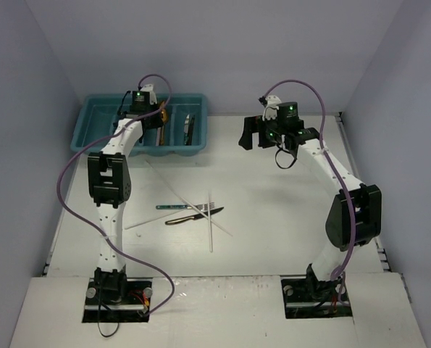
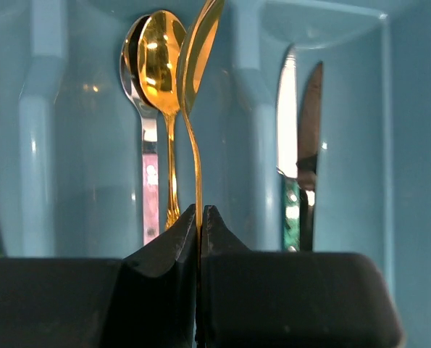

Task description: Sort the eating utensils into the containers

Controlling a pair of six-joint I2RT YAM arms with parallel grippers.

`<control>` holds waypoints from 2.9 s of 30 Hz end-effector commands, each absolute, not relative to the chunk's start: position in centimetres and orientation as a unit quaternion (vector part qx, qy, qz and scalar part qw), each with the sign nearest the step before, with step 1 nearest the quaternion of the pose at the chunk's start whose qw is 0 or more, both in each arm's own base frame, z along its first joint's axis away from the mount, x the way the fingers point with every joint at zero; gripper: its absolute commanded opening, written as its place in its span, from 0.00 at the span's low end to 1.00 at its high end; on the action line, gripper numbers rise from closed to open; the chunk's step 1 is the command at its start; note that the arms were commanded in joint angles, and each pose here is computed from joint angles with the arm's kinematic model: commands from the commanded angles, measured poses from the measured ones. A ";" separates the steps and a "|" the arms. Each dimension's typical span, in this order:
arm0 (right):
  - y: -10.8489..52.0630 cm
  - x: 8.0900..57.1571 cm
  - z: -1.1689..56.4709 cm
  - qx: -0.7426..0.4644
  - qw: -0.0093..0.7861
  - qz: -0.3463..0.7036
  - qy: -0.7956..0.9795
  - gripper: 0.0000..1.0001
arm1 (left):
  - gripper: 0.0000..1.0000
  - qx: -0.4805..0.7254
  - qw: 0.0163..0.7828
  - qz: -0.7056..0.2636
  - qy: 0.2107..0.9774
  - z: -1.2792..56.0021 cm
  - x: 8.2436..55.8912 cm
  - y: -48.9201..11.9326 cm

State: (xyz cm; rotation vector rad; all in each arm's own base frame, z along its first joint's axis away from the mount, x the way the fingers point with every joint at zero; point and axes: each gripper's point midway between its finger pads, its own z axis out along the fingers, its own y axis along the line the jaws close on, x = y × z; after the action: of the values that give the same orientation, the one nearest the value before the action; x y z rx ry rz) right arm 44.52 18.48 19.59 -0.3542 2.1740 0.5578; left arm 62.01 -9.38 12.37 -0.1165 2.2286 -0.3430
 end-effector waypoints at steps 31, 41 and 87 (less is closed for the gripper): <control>22.3 41.2 15.2 -0.273 0.357 0.091 0.888 0.99 | 0.88 0.128 0.540 -0.184 0.811 34.9 45.2 -5.9; 22.2 41.1 14.2 -0.256 0.342 0.110 0.897 0.97 | 0.73 0.405 0.355 -0.143 0.830 18.6 27.7 -9.0; 19.7 40.0 12.8 -0.223 0.312 0.146 0.912 0.96 | 0.32 0.669 0.172 -0.212 0.691 4.6 29.2 -13.7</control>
State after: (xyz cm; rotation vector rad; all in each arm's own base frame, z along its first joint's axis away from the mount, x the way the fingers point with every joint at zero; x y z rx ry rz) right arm 39.77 19.29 10.37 -0.6018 2.4713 0.3501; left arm 29.59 -13.34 4.29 1.8743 2.0097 -0.5737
